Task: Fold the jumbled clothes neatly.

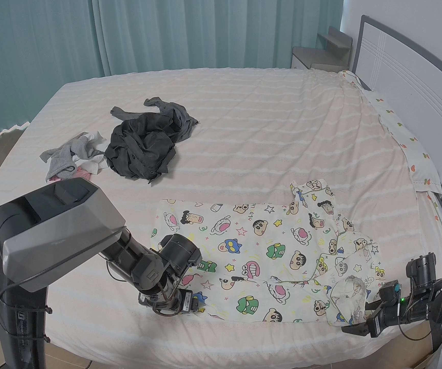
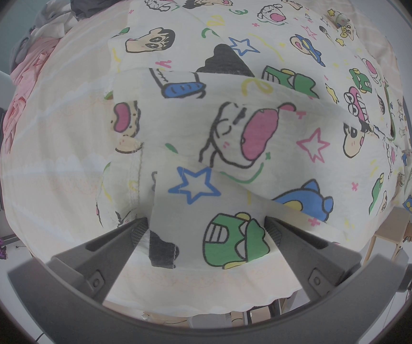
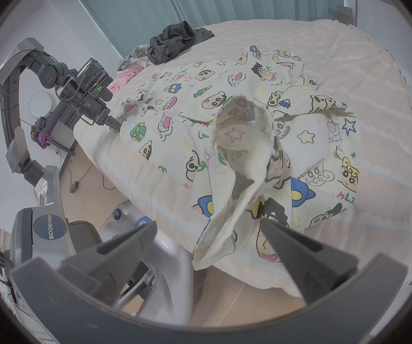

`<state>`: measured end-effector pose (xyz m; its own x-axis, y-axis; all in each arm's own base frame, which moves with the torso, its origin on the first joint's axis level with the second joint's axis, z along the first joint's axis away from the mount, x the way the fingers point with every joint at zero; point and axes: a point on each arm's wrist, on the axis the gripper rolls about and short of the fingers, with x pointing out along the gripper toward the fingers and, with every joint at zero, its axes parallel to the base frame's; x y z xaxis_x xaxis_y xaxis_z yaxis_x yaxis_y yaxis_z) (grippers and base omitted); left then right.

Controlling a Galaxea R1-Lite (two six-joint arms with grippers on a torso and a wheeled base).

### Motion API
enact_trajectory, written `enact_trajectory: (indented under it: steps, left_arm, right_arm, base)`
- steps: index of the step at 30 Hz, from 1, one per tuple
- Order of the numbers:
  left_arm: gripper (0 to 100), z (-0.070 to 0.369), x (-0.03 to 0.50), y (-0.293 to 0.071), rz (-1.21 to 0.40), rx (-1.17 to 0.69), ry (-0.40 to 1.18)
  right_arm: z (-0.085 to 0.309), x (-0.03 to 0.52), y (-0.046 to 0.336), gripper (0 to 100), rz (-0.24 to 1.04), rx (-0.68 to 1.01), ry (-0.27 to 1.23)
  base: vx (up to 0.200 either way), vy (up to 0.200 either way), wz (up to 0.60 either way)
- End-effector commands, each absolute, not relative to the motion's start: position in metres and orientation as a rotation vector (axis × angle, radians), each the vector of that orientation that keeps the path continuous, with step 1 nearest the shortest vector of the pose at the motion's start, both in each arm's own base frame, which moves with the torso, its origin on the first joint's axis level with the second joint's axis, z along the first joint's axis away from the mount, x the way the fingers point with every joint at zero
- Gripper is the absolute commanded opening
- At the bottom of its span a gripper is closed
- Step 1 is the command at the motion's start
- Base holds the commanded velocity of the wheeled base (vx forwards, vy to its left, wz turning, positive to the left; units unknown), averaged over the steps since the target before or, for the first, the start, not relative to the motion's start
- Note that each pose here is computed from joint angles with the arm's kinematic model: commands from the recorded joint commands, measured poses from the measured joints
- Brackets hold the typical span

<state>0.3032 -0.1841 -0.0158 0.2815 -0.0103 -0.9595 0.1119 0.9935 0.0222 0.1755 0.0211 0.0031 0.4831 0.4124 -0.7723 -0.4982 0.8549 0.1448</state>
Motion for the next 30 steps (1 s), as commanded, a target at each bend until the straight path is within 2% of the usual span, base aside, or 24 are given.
enact_trajectory:
  steps: [1,6,12,18,24,30]
  left_arm:
    - [100,-0.018,0.303,-0.185,-0.080,0.090,1.287]
    - [100,-0.018,0.303,-0.185,-0.080,0.090,1.287]
    - [100,-0.018,0.303,-0.184,-0.078,0.089,1.287]
    - [100,-0.018,0.304,-0.183,-0.076,0.087,1.288]
    - [100,-0.018,0.304,-0.183,-0.076,0.087,1.288]
    - [100,-0.018,0.304,-0.183,-0.076,0.087,1.290]
  right_arm:
    - [0.012,0.166,0.021,100,0.570,-0.098,0.902]
    - [0.027,0.152,0.019,100,0.576,-0.090,0.894]
    - [0.061,0.170,0.013,100,0.507,-0.089,0.671]
    - [0.099,0.216,0.024,100,0.481,0.055,0.532]
    - [0.087,0.250,0.040,100,0.487,0.198,0.608]
    - [0.048,0.261,0.049,100,0.474,0.270,0.773]
  base:
    - [0.000,0.000,0.00]
    - [0.000,0.000,0.00]
    - [0.000,0.000,0.00]
    - [0.000,0.000,0.00]
    - [0.000,0.000,0.00]
    - [0.000,0.000,0.00]
